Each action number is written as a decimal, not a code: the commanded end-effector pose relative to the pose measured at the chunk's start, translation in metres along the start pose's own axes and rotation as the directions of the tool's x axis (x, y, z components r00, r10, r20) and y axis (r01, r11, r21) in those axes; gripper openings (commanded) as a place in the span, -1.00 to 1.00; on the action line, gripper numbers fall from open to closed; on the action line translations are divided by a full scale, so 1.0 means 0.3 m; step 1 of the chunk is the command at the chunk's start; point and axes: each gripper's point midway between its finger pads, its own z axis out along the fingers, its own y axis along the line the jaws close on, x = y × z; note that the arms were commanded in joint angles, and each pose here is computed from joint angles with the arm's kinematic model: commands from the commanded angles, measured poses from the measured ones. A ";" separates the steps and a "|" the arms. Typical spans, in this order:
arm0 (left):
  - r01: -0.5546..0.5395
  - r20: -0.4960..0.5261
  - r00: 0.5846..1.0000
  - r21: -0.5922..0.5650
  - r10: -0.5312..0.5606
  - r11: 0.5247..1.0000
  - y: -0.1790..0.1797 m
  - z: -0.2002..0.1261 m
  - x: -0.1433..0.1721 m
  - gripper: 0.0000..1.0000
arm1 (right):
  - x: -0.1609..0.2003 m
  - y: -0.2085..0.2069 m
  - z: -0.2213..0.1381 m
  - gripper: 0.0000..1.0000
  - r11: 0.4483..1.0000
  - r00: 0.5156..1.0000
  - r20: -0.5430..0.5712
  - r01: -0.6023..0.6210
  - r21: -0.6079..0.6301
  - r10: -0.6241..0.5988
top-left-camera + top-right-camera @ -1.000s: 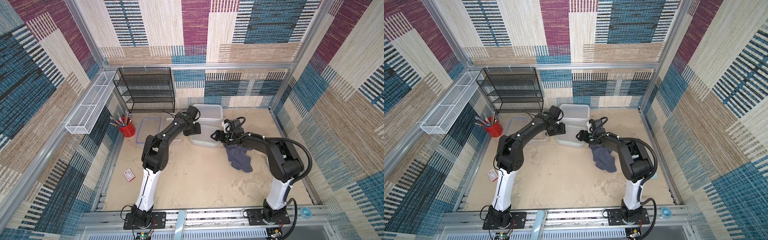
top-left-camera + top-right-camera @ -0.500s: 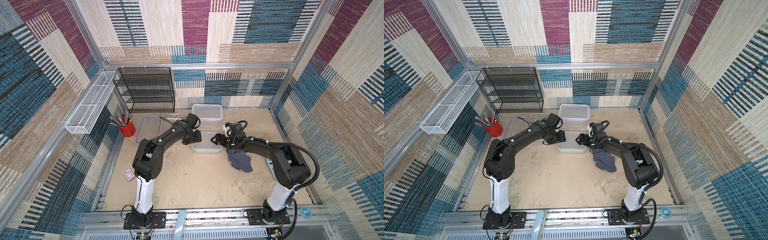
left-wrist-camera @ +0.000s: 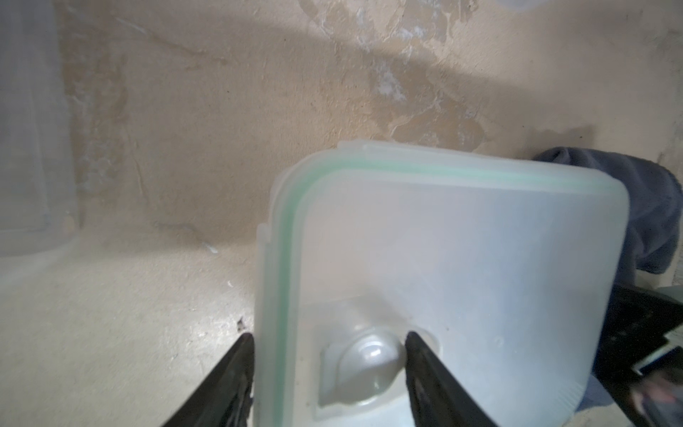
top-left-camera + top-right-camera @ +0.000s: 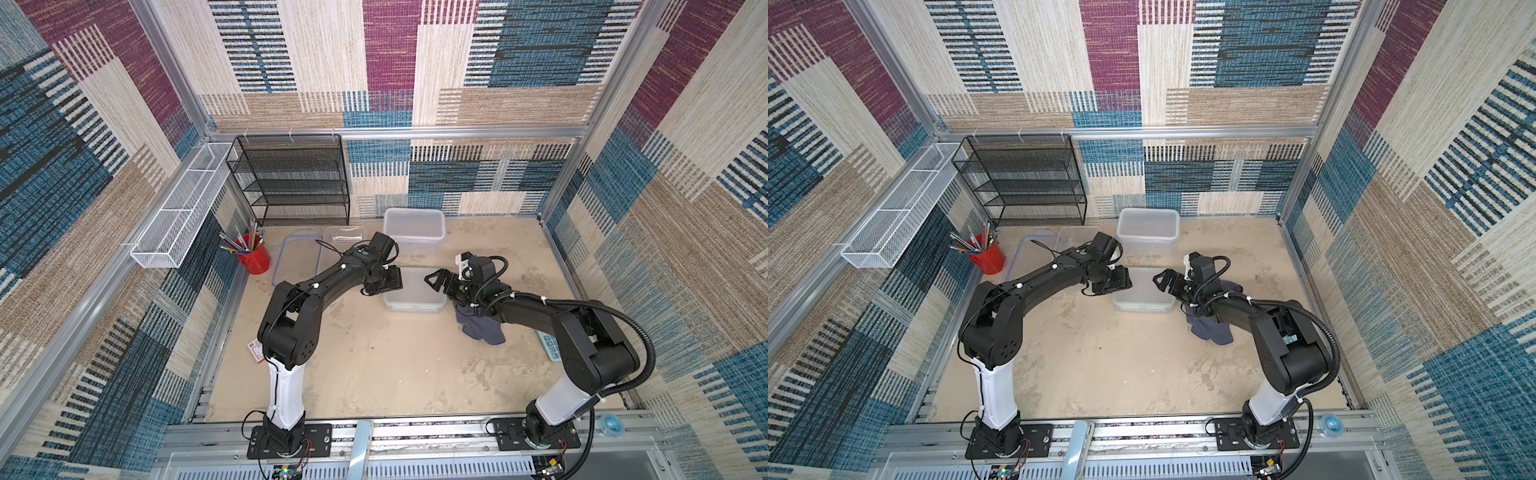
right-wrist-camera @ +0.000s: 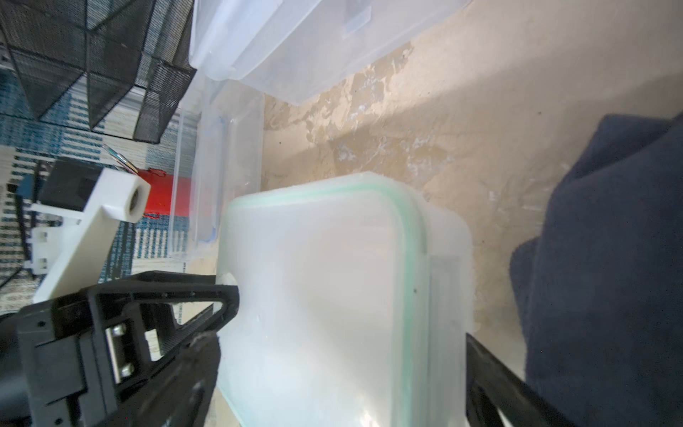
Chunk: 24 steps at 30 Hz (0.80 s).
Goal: Wipe the insides of the lunch boxes
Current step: Move the lunch box to the center of the board.
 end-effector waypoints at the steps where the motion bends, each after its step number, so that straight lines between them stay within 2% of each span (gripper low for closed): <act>1: 0.059 -0.082 0.994 -0.087 -0.067 0.994 0.071 0.018 0.088 0.28 | -0.065 0.117 -0.033 0.98 0.986 0.994 0.090 -0.045 -0.158 0.060; 14: 0.100 -0.043 0.994 -0.086 -0.104 0.991 0.081 -0.021 0.094 0.27 | -0.029 -0.100 -0.030 0.98 0.981 0.986 0.117 -0.136 0.139 0.120; 17: 0.104 -0.036 0.994 -0.085 -0.108 0.991 0.080 -0.026 0.090 0.27 | -0.005 -0.110 -0.039 0.98 0.979 0.983 0.113 -0.156 0.129 0.142; 22: 0.106 -0.027 0.994 -0.084 -0.109 0.991 0.076 -0.036 0.085 0.27 | 0.004 -0.060 -0.081 1.00 0.984 0.972 0.157 -0.176 0.009 0.173; 24: 0.106 -0.031 0.994 -0.081 -0.109 0.991 0.075 -0.034 0.085 0.26 | -0.006 -0.038 -0.100 0.95 0.984 0.968 0.180 -0.174 -0.032 0.177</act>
